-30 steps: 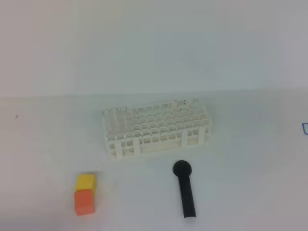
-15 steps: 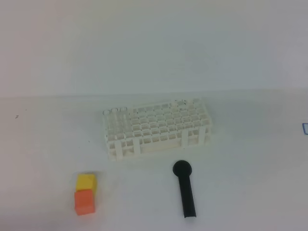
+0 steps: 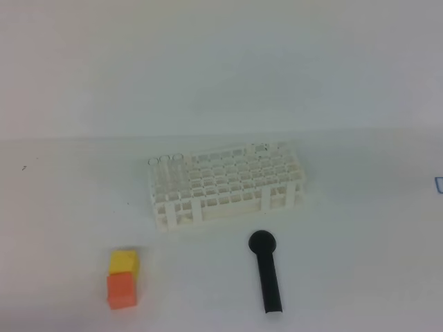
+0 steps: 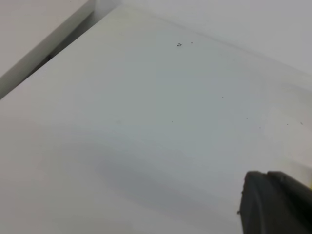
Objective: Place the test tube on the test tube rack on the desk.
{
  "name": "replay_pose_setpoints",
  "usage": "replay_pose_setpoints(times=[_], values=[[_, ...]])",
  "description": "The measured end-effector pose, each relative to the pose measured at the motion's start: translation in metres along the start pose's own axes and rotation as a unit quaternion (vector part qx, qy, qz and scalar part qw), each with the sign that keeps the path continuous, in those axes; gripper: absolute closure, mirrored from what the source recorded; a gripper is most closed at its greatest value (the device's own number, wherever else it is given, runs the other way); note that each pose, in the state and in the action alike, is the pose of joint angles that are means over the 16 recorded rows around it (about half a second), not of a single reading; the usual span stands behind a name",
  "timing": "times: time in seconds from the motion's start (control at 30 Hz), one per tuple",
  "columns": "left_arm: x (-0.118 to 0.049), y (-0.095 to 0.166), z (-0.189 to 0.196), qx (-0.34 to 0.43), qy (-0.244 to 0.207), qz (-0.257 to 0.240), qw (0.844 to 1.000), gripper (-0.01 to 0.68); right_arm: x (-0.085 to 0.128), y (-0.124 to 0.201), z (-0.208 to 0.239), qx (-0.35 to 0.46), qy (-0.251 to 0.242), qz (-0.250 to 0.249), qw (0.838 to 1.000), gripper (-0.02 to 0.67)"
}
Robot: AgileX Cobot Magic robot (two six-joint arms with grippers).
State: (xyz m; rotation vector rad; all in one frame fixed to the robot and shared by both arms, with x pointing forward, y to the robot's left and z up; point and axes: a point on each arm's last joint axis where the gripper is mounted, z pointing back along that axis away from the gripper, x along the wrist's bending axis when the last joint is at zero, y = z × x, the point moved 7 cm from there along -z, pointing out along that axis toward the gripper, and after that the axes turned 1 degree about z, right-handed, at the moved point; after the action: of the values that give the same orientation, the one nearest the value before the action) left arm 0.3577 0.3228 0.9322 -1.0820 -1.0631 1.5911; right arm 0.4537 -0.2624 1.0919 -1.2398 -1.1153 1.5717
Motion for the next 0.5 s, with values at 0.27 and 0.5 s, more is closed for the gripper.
replay_pose_setpoints(times=[0.27, 0.5], values=[[0.000, 0.001, 0.000, 0.000, 0.000, 0.000, 1.000, 0.674, -0.007, 0.037, 0.051, -0.069, 0.050, -0.075, 0.994, 0.650], [0.000, 0.000, 0.000, -0.001, 0.000, 0.000, 1.000, 0.674, 0.002, 0.082, 0.074, -0.103, 0.075, -0.134, 0.983, 0.650]])
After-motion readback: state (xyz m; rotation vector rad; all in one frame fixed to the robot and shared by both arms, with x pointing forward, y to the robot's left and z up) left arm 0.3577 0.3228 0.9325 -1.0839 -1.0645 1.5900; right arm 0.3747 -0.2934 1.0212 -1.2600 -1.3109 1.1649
